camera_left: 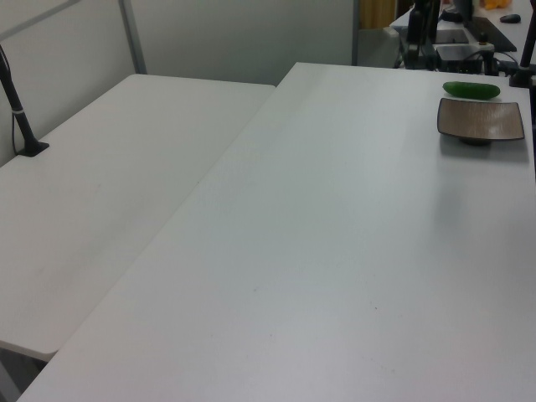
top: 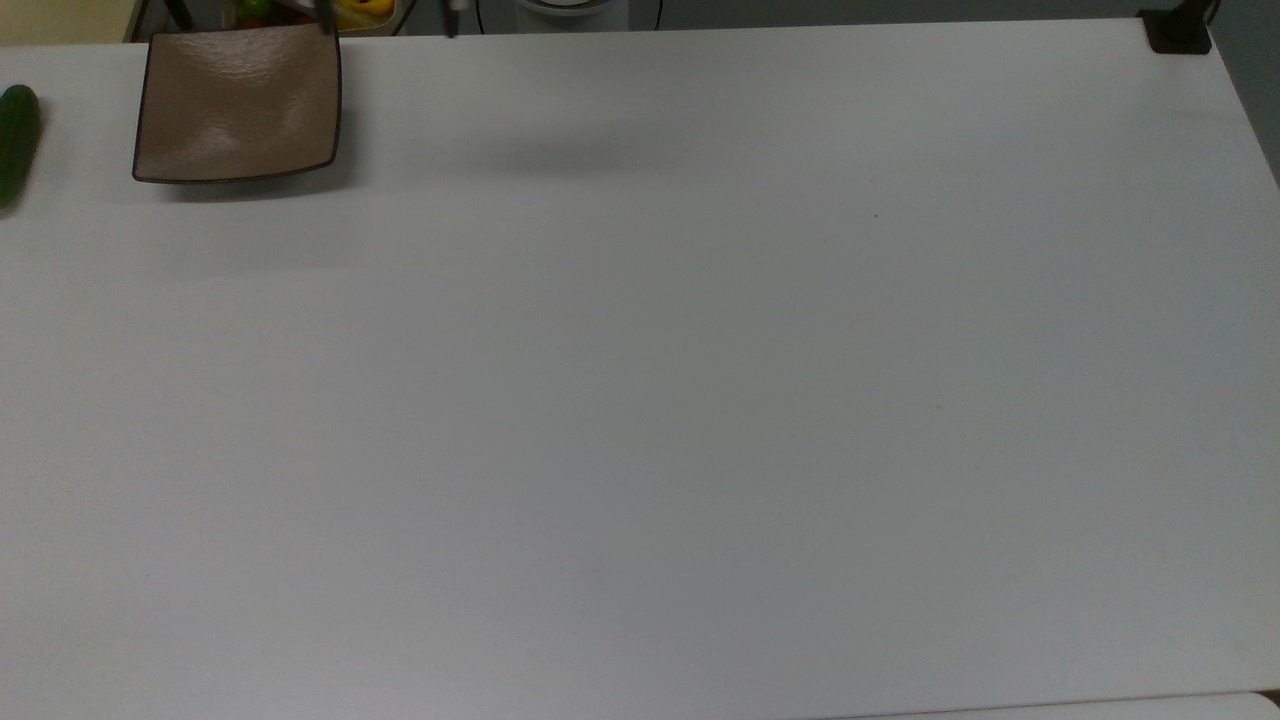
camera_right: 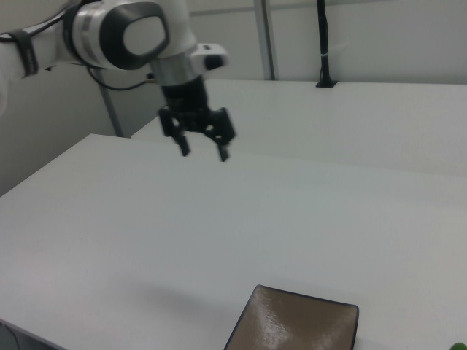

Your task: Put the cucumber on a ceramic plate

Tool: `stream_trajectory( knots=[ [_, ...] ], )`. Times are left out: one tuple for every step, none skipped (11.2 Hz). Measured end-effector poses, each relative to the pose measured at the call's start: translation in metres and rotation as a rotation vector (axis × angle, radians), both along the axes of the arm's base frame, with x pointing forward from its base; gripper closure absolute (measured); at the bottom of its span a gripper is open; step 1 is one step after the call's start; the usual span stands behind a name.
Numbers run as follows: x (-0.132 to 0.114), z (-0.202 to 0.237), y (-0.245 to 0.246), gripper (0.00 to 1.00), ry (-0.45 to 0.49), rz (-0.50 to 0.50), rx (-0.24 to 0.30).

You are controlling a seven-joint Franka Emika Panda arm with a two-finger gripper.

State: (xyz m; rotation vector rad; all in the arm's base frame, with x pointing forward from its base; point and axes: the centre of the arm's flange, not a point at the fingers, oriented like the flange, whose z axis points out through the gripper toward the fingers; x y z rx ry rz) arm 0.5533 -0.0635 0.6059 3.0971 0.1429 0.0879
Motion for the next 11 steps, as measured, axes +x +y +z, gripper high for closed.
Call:
stream_trajectory(
  knots=[
    [-0.003, 0.004, -0.034, 0.00, -0.025, 0.005, -0.006],
    [-0.007, 0.003, -0.063, 0.00, -0.044, 0.006, -0.013],
    [-0.010, -0.003, -0.093, 0.00, -0.067, 0.007, -0.025],
    [-0.016, -0.013, -0.120, 0.00, -0.082, 0.016, -0.036],
    [-0.023, -0.022, -0.146, 0.00, -0.084, 0.029, -0.046],
    [-0.032, -0.029, -0.173, 0.00, -0.081, 0.037, -0.056],
    [-0.042, -0.036, -0.202, 0.00, -0.082, 0.051, -0.070],
    [-0.052, -0.042, -0.229, 0.00, -0.092, 0.065, -0.093],
    [-0.062, -0.051, -0.254, 0.00, -0.094, 0.067, -0.114],
    [-0.068, -0.062, -0.273, 0.00, -0.088, 0.057, -0.129],
    [-0.070, -0.073, -0.287, 0.00, -0.088, 0.039, -0.148]
  ],
)
